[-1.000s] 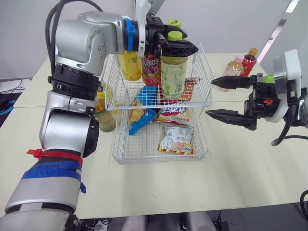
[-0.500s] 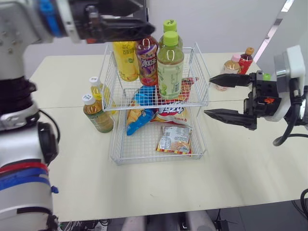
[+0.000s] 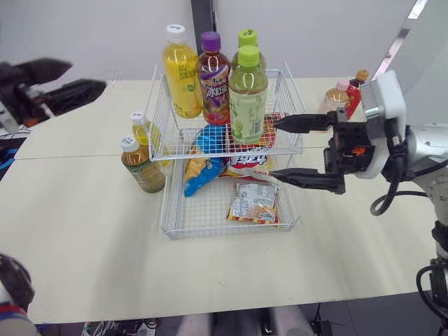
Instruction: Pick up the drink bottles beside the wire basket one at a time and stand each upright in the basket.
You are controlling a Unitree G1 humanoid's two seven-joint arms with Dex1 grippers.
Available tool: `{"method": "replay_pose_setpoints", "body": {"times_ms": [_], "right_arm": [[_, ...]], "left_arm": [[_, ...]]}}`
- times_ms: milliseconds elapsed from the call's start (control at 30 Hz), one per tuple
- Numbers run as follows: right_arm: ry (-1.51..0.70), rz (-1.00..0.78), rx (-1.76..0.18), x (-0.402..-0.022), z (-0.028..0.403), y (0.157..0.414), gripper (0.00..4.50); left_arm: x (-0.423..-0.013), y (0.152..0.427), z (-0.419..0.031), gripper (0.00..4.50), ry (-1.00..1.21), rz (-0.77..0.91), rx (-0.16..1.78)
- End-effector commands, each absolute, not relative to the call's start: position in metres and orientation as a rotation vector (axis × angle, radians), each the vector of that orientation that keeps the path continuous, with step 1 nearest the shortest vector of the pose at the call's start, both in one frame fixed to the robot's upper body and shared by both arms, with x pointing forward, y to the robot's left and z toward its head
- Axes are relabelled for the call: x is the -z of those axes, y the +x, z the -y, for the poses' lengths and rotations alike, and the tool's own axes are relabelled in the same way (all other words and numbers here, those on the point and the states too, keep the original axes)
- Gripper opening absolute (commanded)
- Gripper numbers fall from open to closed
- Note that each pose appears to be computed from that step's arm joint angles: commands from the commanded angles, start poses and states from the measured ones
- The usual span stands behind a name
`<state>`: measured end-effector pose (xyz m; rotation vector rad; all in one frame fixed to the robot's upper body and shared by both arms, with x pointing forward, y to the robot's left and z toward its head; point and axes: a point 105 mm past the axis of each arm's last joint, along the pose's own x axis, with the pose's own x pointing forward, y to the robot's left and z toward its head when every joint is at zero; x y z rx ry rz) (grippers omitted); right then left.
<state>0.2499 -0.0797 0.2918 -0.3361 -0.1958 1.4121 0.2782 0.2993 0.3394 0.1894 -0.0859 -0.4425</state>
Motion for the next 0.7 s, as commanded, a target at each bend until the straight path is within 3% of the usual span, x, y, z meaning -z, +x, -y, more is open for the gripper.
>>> {"method": "replay_pose_setpoints", "body": {"times_ms": [33, 267, 700], "right_arm": [[-0.371, 0.242, -1.418, -0.301, 0.075, 0.244, 4.50], [-0.359, 0.248, -1.426, -0.304, 0.072, 0.245, 4.50], [-0.403, 0.230, -1.384, -0.303, 0.084, 0.252, 4.50]], "left_arm": [[-0.344, 0.256, -0.320, 4.48, 0.229, 0.157, 0.356], [-0.305, 0.243, -0.342, 4.48, 0.199, 0.073, 0.295], [-0.259, 0.273, -0.286, 4.48, 0.097, 0.090, 0.300]]}}
